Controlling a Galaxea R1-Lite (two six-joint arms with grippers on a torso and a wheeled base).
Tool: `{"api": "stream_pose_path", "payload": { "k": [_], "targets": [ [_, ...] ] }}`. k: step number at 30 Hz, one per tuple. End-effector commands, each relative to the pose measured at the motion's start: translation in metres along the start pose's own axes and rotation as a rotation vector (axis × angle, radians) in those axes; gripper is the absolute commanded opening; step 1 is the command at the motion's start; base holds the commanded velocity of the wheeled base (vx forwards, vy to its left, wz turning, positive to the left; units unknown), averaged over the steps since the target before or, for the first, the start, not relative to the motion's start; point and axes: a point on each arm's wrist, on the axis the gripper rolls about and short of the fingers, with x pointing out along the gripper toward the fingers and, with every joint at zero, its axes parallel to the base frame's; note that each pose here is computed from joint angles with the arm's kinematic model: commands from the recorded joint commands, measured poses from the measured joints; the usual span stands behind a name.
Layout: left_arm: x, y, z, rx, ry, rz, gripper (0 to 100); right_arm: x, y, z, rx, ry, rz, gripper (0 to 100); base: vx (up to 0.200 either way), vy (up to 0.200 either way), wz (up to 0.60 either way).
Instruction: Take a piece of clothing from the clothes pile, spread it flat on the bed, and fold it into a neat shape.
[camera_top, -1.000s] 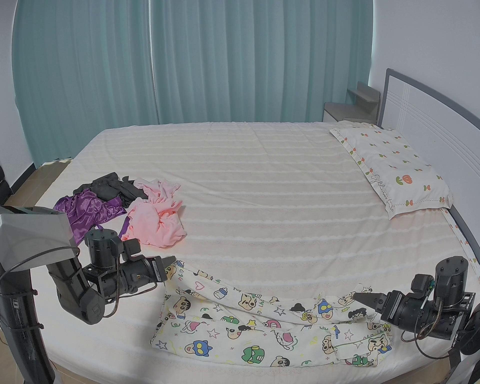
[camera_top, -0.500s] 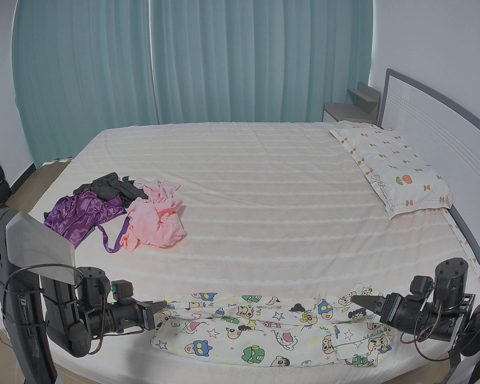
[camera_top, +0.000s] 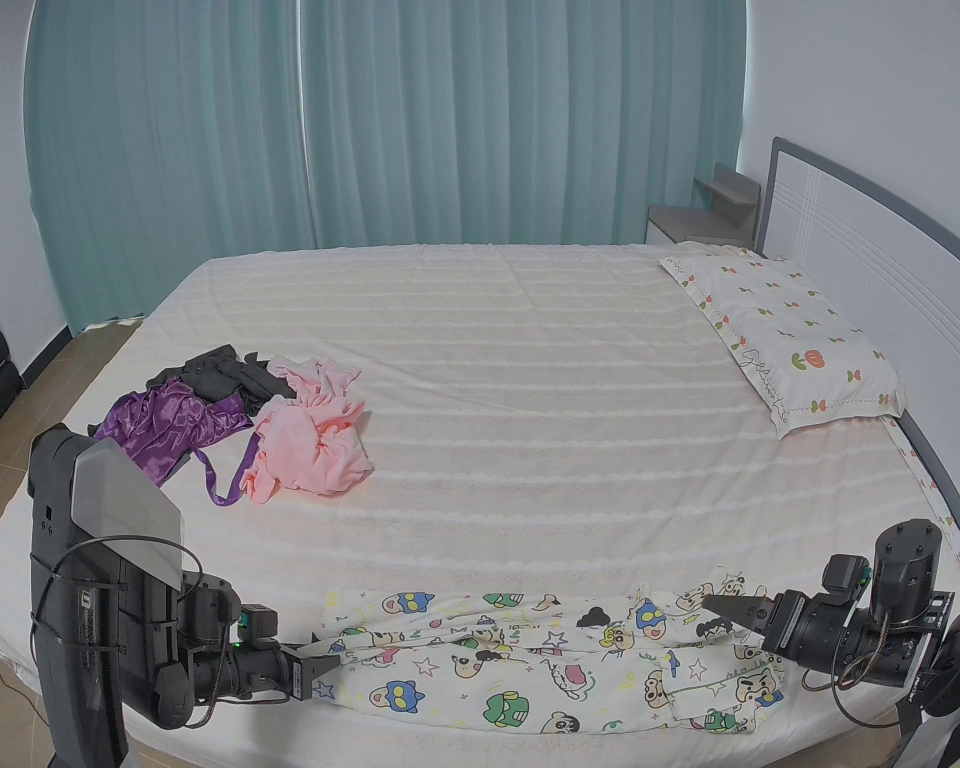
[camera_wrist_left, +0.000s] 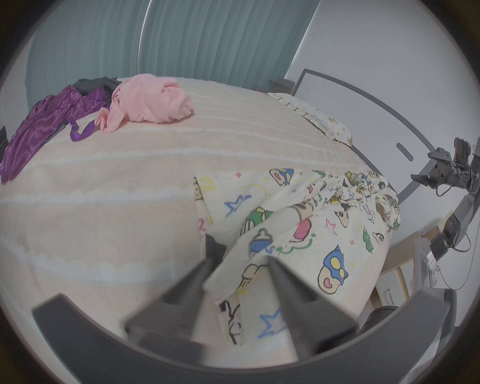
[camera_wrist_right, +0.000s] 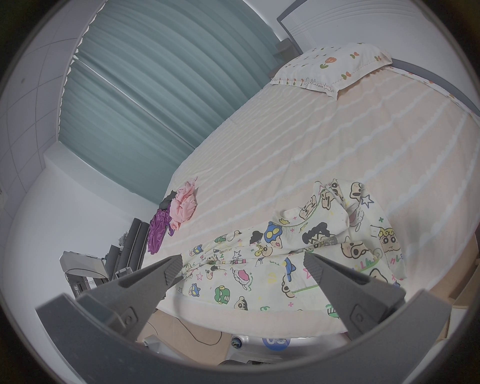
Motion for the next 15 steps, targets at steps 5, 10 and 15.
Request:
{"api": "stream_pose_path", "payload": {
  "k": [5,10,15],
  "targets": [
    [-0.026,0.006,0.002,-0.084,-0.029,-0.015,100,0.000,0.000,-0.001,-0.001,0.002,0.001,100,0.000,0.000,0.00],
    [-0.043,0.012,0.017,-0.223,-0.122,-0.088,100,0.001,-0.002,-0.001,0.000,0.008,-0.009,100,0.000,0.000,0.00],
    [-0.045,0.009,0.025,-0.310,-0.150,-0.144,100,0.000,-0.001,-0.001,0.000,0.007,-0.008,100,0.000,0.000,0.00]
  ]
}}
